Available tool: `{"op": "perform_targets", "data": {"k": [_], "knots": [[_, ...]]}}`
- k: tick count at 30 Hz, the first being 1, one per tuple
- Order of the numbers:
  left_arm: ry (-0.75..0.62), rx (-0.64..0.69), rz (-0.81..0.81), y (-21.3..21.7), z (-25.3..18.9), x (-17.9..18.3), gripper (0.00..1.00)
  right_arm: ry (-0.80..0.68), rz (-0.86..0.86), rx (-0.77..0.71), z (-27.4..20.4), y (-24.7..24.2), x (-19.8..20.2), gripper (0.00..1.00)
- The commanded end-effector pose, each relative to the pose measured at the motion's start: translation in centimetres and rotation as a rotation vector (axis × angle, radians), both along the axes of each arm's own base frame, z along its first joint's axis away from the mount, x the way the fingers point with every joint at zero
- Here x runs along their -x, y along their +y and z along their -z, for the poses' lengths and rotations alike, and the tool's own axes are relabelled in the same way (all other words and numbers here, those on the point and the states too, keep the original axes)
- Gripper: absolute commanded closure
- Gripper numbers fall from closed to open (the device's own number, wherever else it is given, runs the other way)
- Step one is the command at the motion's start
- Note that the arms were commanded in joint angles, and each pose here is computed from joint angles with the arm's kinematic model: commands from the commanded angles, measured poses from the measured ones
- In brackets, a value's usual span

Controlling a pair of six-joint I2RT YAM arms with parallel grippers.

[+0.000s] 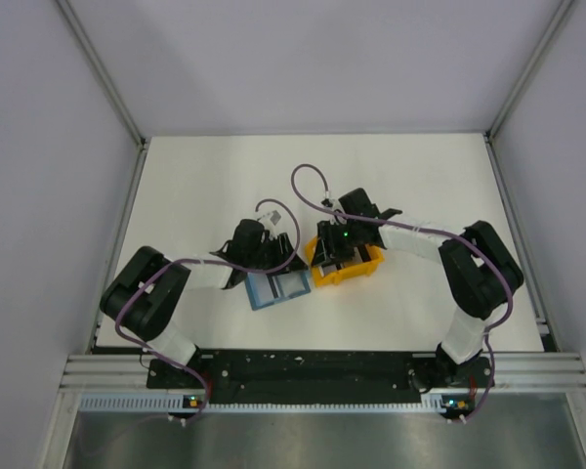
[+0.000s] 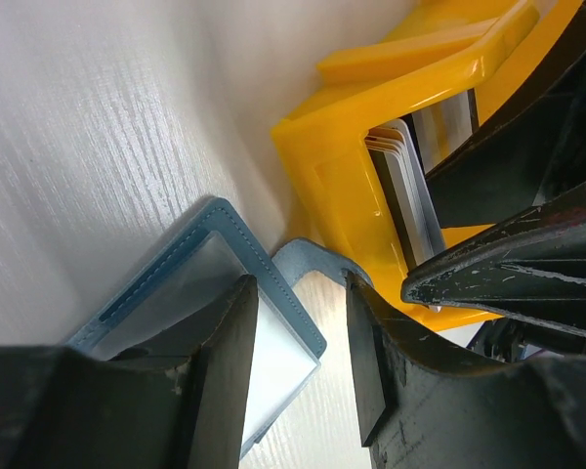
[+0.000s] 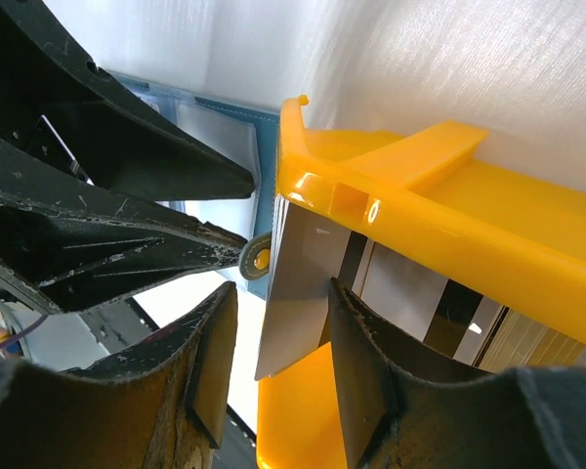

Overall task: Put the credit cards into the card holder
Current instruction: Pick up the credit card from the storage box.

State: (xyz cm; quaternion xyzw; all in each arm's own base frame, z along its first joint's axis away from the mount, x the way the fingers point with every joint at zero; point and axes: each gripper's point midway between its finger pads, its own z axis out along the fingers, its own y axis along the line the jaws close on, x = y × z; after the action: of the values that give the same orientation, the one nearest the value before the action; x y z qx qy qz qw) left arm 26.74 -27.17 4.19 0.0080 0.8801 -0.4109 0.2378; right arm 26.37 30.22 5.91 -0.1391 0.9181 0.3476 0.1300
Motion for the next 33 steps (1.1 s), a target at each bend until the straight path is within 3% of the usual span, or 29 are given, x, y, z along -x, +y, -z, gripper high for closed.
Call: {"op": "perform_targets", "data": {"k": [1, 19, 26, 33], "knots": [[-0.059, 0.042, 0.018, -1.1, -1.9, -1.2, 0.54, -0.074, -0.029, -0.101, -3.9, 2.2, -0.9, 0.58], [-0.054, 0.040, 0.020, -1.0, -1.7, -1.1, 0.54, -0.112, 0.003, -0.115, -5.6, 2.1, -1.5, 0.67], [-0.053, 0.039, 0.022, -1.0, -1.7, -1.0, 0.54, -0.114, 0.021, -0.093, -5.1, 1.7, -1.5, 0.80], [-0.054, 0.040, 0.018, -0.9, -1.7, -1.0, 0.54, -0.170, 0.084, -0.014, -4.8, 0.2, -2.6, 0.85]]}}
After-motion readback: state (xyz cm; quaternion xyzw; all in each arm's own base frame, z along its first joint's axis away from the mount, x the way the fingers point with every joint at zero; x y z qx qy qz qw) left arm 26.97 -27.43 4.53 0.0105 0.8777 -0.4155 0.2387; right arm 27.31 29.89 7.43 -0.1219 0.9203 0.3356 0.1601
